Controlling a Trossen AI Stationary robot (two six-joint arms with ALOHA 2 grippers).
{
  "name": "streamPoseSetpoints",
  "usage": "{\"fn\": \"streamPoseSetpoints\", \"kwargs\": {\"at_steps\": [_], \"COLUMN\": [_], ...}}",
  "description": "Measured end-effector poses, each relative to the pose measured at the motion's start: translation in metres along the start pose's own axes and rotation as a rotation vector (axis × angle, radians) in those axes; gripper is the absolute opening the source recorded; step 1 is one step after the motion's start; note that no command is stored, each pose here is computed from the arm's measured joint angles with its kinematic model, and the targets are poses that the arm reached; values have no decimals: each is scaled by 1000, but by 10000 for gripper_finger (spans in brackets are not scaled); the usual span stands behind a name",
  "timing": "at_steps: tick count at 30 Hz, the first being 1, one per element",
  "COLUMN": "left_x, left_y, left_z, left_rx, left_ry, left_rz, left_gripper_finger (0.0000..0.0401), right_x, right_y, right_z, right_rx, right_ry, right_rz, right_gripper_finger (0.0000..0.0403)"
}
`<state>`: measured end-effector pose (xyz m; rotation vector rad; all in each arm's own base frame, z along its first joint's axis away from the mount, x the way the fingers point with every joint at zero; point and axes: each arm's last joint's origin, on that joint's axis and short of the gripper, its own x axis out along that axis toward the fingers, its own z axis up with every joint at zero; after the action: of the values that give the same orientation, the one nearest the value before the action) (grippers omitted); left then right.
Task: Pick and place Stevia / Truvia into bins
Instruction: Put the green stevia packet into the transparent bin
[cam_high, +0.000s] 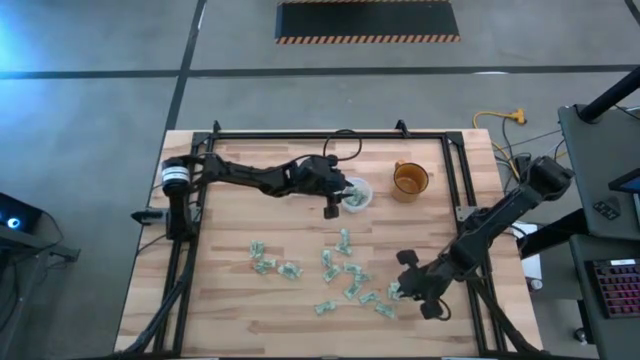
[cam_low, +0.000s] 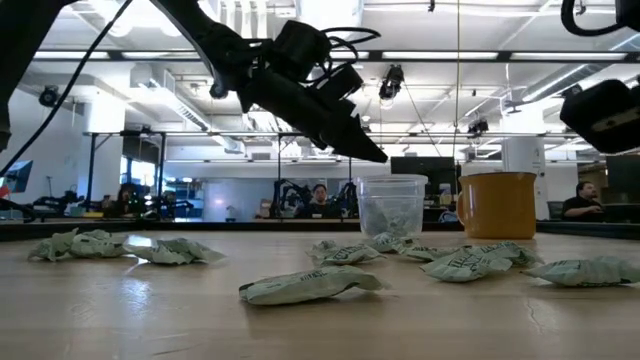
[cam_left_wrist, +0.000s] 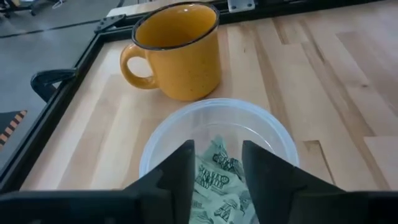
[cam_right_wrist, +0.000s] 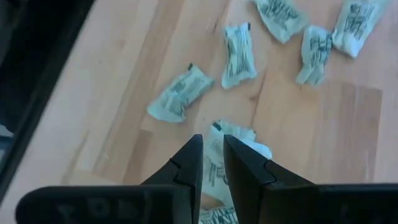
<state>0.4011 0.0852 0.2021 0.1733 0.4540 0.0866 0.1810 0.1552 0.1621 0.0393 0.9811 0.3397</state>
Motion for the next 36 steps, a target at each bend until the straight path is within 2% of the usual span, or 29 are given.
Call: {"fn": "streamPoseSetpoints", "kwargs": {"at_steps": [5,12,20,28,36], "left_x": [-7,-24,-43,-58,-64], "left_y": [-5,-16,-34,-48,-50], "left_z": [7,21,33,37,41], "left_rx": [6,20,42,58,62], "left_ry": [5,1,25,79,78], "left_rz": [-14,-46,-98,-145,-152], "left_gripper_finger": [142,145,145,144,144], "right_x": [12,21,21,25,26], "right_y": [-2,-4,-5,-5,-2], "right_z": [-7,-11,-9,-10,-9], "right_rx": [12,8,4,-2,-14], "right_ry": [48,85,46,30,30], "right_rz": [-27,-52,-108,-96,-45], "right_gripper_finger": [56,56,57,57,57]}}
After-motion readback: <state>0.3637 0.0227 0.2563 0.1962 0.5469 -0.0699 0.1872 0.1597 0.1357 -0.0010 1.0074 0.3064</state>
